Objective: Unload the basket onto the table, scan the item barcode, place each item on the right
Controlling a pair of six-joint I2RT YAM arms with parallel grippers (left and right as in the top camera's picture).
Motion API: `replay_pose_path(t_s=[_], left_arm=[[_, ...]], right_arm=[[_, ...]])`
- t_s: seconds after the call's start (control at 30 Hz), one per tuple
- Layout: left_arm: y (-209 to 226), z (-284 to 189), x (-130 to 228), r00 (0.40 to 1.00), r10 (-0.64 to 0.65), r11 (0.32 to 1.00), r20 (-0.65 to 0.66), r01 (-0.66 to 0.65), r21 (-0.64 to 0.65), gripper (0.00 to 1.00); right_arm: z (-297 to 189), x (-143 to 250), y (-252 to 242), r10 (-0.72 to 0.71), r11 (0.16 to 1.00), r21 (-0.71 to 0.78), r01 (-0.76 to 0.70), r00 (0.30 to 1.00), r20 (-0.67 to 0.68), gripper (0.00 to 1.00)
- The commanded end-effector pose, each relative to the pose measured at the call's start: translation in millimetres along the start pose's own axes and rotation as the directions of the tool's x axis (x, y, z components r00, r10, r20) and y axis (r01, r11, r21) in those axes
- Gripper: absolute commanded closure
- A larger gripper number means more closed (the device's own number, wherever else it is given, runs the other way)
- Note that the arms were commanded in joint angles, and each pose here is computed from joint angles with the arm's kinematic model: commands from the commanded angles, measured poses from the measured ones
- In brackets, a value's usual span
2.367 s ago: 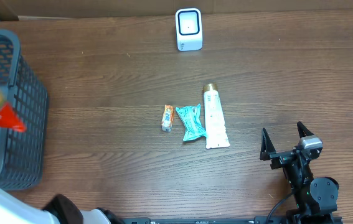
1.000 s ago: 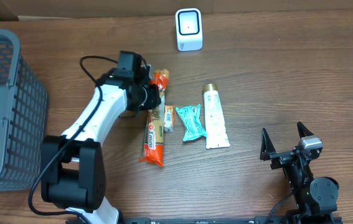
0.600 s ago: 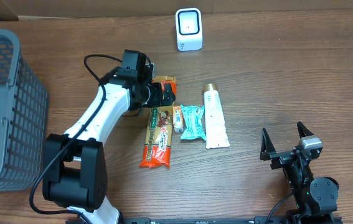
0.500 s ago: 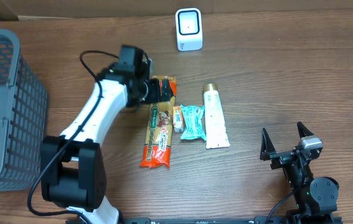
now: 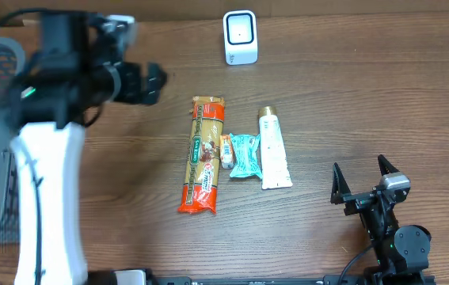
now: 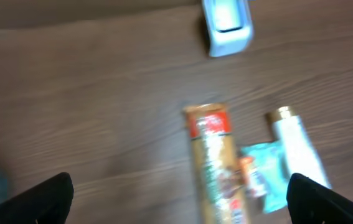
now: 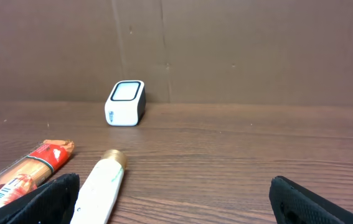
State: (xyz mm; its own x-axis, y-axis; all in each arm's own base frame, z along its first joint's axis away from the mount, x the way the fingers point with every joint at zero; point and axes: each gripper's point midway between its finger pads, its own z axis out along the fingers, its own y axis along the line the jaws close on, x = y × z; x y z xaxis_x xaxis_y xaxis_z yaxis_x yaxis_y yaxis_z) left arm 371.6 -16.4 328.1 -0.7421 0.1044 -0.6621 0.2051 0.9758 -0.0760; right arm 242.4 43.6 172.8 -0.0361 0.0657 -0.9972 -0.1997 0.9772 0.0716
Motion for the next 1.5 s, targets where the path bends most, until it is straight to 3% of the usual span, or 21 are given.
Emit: replay_pose_path(t_s=[0.0,0.13,0.3,0.33,1.47], left_arm=[[45,-24,10,0.998,0.067,0.985,-0.018,-0.069,-0.156,0.00],[85,-38,31,0.998,-0.001,0.967,-0.067,-0.016,-0.256,0.03],[112,-42,42,0.995,-0.075,0.955,-0.072,0.050,-0.293,0.07],[113,-41,44,0.993,-0.084,0.954,-0.078,0.058,-0.293,0.00],[113,-40,44,0.993,-0.084,0.954,-0.080,0.057,-0.293,0.00]], right_arm=[[0,2,0,0.003,1.000,0.002,-0.003,1.000,0.002,0.00],[0,2,0,0.003,1.000,0.002,-0.003,1.000,0.002,0.00],[0,2,0,0.003,1.000,0.002,-0.003,1.000,0.002,0.00],[0,2,0,0.003,1.000,0.002,-0.003,1.000,0.002,0.00],[0,2,0,0.003,1.000,0.002,-0.003,1.000,0.002,0.00]])
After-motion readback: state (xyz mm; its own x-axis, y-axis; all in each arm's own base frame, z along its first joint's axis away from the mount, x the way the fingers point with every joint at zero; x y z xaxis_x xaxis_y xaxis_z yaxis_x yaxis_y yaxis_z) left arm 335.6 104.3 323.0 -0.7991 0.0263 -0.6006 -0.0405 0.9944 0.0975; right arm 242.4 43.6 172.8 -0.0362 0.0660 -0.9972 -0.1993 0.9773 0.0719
